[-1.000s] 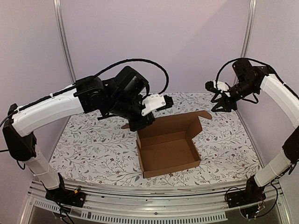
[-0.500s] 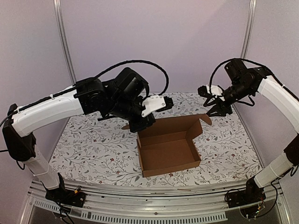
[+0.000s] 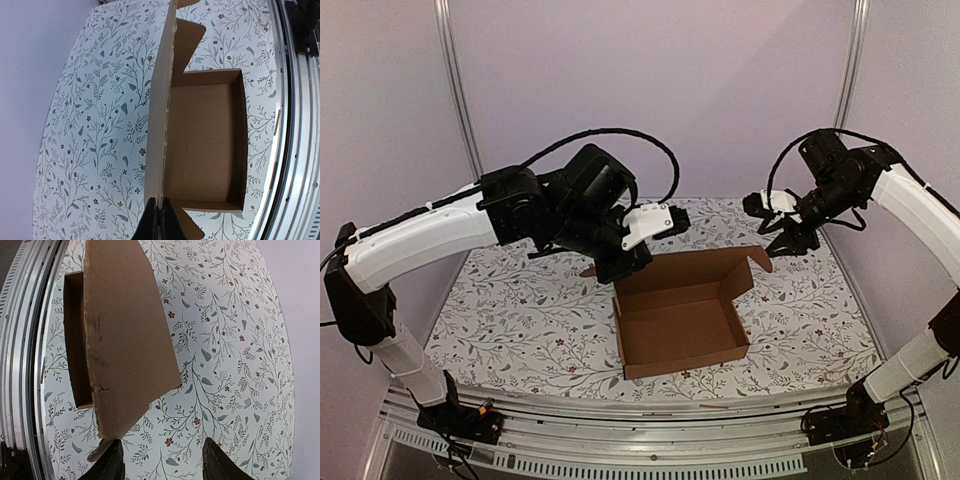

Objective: Fold the paper box

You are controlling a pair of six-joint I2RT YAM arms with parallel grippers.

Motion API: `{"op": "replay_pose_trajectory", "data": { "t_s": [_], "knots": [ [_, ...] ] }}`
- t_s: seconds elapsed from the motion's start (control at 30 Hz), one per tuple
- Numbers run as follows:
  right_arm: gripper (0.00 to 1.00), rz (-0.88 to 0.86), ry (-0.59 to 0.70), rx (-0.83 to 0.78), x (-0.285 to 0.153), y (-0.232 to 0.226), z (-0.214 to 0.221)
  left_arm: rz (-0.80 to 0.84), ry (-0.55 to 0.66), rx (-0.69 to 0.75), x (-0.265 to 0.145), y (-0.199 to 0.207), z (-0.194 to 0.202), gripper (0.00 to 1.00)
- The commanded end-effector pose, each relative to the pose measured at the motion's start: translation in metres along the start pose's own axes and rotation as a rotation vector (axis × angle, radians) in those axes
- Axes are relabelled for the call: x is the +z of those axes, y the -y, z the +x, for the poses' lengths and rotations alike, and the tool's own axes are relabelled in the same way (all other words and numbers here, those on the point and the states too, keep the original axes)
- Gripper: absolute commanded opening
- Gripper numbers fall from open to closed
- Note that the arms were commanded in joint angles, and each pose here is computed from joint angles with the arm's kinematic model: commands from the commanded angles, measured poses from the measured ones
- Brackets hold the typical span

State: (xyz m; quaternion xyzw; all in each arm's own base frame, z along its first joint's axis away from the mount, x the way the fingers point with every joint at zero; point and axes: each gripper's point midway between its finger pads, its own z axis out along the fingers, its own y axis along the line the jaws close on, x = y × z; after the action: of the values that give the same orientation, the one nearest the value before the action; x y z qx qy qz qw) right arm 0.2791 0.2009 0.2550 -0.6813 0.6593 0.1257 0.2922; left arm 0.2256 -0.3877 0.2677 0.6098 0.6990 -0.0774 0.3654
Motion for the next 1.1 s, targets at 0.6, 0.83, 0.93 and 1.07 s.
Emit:
{"op": "replay_pose_trajectory", "data": {
  "t_s": [0.6,0.83,0.93,1.07],
  "knots": [
    [0.53,-0.071,0.100,0.030,-0.004,-0.019,-0.026,0.060,-0.001,-0.027,0.005,0.007,0.004,0.00],
    [0.53,0.000,0.036,-0.029,-0.036,-0.016,-0.027,0.075,-0.012,-0.019,0.006,0.010,0.007,0.00],
    [0.53,0.045,0.007,-0.029,-0.043,-0.008,-0.022,0.077,-0.010,-0.022,0.006,0.010,0.007,0.00],
    [0.53,0.094,-0.012,0.027,-0.042,0.012,-0.009,0.079,-0.007,-0.023,0.004,0.010,0.007,0.00]
  ]
}}
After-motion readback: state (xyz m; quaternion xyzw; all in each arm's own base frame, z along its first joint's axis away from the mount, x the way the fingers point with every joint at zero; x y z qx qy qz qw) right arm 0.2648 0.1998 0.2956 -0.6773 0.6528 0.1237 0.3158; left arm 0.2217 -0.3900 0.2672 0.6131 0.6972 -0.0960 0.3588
